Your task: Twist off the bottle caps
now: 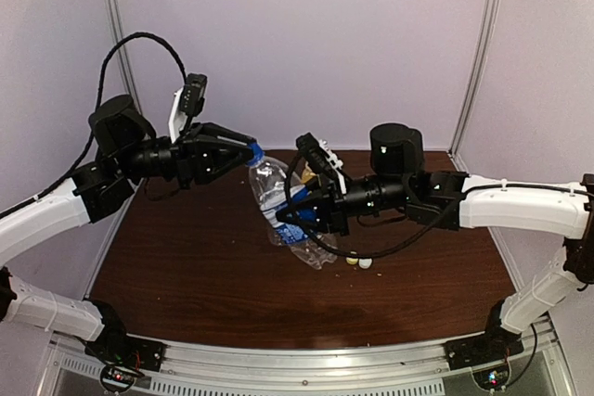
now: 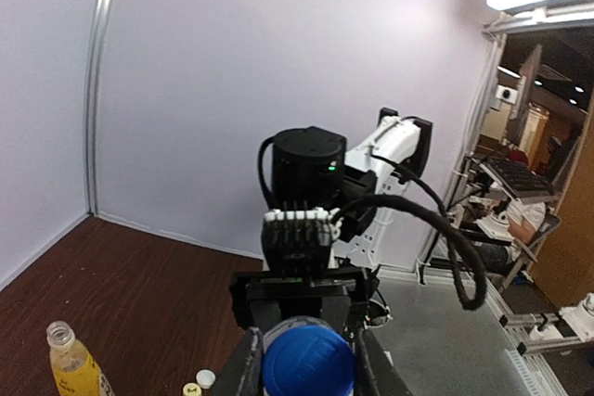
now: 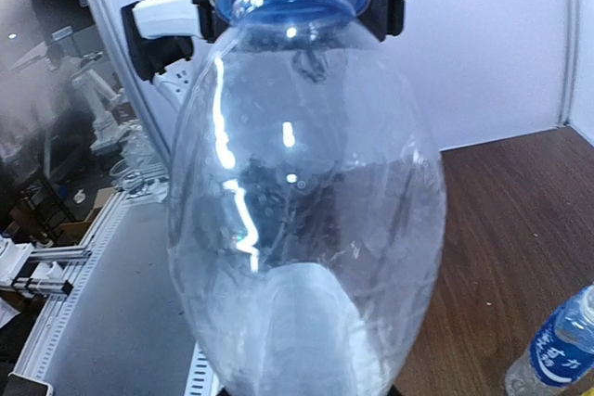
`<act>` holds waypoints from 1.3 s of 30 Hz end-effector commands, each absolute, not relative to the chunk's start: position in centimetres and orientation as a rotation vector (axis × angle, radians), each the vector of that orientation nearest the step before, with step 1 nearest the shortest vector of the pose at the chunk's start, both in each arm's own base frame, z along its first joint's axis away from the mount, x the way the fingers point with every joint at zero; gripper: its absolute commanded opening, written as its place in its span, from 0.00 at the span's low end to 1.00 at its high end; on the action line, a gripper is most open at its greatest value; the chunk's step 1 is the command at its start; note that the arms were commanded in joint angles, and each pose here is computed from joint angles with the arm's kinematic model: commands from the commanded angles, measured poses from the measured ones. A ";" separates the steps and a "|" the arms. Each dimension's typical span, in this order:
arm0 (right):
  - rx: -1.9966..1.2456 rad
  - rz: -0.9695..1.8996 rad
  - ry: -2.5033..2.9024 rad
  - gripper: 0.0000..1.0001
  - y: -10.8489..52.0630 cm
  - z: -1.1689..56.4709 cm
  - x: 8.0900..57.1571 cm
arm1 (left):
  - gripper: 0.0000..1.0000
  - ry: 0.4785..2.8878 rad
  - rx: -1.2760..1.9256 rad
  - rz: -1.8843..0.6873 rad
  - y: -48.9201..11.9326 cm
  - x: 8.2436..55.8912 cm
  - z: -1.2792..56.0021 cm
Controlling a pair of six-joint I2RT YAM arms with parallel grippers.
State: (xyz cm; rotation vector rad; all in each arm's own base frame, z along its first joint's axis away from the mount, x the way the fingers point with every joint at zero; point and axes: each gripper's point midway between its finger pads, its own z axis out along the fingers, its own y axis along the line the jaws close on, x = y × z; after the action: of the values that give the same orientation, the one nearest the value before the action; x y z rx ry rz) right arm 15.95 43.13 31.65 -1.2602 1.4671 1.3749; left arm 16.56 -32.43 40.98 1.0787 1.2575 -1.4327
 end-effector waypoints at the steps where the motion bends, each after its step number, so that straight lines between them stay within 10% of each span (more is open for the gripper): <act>1: -0.982 1.035 1.611 0.21 41.0 31.6 22.4 | 0.00 1.508 0.751 -1.363 -32.1 21.1 41.0; 8: -0.830 0.845 1.655 0.21 39.5 31.4 25.7 | 0.04 1.696 0.394 -1.253 -30.3 25.6 38.9; 25: -1.180 1.178 1.500 0.26 41.3 31.3 18.5 | 0.68 1.279 0.914 -1.339 -31.5 18.3 43.7; 39: -1.347 1.557 1.312 0.32 42.1 33.0 13.3 | 0.71 1.097 1.193 -1.476 -32.2 14.1 43.7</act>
State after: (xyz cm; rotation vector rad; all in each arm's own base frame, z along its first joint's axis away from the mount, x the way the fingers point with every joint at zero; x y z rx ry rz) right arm 14.92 42.09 32.08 -1.3007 1.4010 1.4402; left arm 15.69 -32.24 41.91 1.1055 1.2466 -1.4388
